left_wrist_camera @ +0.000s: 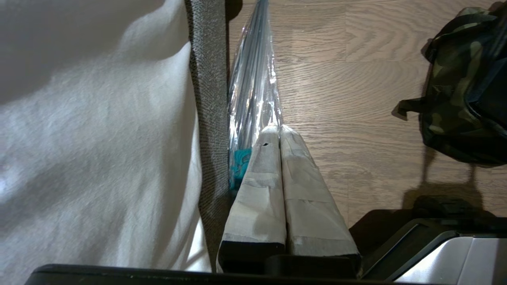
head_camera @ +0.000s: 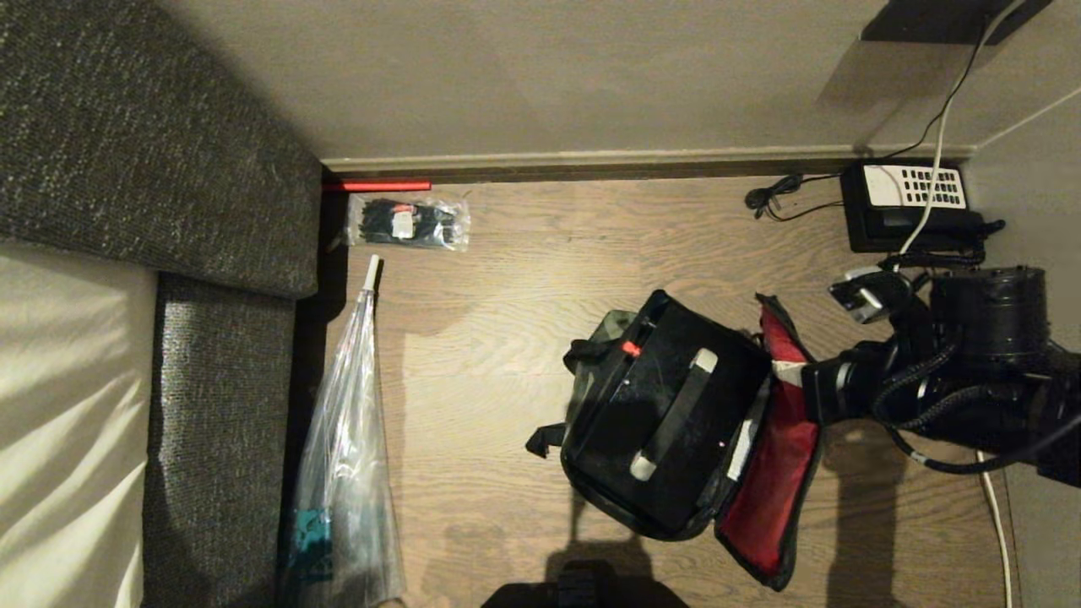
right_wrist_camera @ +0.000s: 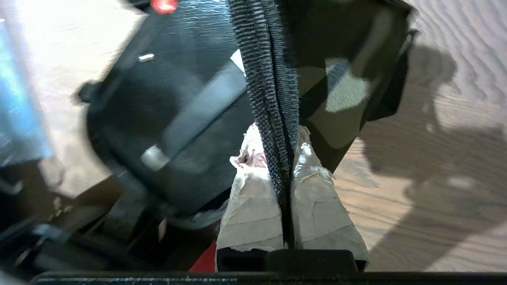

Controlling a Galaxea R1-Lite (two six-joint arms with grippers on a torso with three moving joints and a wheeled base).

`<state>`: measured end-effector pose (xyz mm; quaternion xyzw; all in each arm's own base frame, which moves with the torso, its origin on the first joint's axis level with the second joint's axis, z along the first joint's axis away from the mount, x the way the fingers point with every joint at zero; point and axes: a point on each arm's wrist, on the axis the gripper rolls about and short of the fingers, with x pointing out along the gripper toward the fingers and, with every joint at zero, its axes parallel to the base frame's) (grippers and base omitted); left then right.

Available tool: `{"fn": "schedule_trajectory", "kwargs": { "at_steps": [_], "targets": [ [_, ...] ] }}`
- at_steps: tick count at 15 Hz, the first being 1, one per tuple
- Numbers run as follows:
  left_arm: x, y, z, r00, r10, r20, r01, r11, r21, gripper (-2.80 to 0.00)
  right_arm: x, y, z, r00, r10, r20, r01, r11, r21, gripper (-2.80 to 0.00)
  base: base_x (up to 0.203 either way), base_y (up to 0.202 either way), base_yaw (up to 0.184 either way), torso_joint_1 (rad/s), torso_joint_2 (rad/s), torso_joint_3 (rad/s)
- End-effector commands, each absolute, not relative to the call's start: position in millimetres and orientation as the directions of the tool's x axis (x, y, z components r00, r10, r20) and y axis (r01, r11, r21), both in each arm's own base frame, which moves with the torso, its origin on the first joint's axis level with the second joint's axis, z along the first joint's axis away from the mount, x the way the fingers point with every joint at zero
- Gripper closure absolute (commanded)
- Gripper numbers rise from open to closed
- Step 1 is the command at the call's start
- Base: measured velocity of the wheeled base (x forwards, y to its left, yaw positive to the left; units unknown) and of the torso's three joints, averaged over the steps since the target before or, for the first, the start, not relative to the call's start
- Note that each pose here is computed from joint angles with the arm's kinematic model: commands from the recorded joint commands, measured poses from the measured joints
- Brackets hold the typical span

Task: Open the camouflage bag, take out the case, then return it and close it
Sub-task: Close the top of the storage box

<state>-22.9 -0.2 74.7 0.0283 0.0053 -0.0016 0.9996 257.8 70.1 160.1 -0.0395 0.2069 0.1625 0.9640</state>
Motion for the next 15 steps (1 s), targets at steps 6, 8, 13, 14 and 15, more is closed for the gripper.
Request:
{"fn": "schedule_trajectory", "kwargs": {
  "at_steps": [6, 8, 13, 14, 15],
  "targets": [
    [-23.0, -0.2, 74.6, 1.0, -0.003, -0.009, 0.004, 0.998, 0.057, 0.0, 285.8, 73.9, 211.2, 0.926, 0.297, -0.232, -0.311, 0.95, -0.025, 0.0, 0.0, 0.0, 0.0, 0.0, 0.0, 0.0],
    [-23.0, -0.2, 74.6, 1.0, -0.003, -0.009, 0.004, 0.998, 0.057, 0.0, 272.7, 70.5, 244.2, 0.946, 0.297, -0.131, -0.304, 0.952, -0.033, 0.0, 0.0, 0.0, 0.0, 0.0, 0.0, 0.0],
    [-23.0, -0.2, 74.6, 1.0, -0.003, -0.009, 0.004, 0.998, 0.058, 0.0, 234.7, 62.1, 291.0, 0.95, 0.313, -0.005, -0.313, 0.949, -0.036, 0.0, 0.0, 0.0, 0.0, 0.0, 0.0, 0.0],
    [-23.0, -0.2, 74.6, 1.0, -0.003, -0.009, 0.004, 0.998, 0.057, 0.0, 237.2, 63.0, 281.7, 0.948, 0.315, -0.041, -0.316, 0.948, -0.034, 0.0, 0.0, 0.0, 0.0, 0.0, 0.0, 0.0],
    [-23.0, -0.2, 74.6, 1.0, -0.003, -0.009, 0.004, 0.998, 0.057, 0.0, 240.1, 63.8, 266.7, 0.945, 0.314, -0.094, -0.318, 0.948, -0.031, 0.0, 0.0, 0.0, 0.0, 0.0, 0.0, 0.0]
  ]
}}
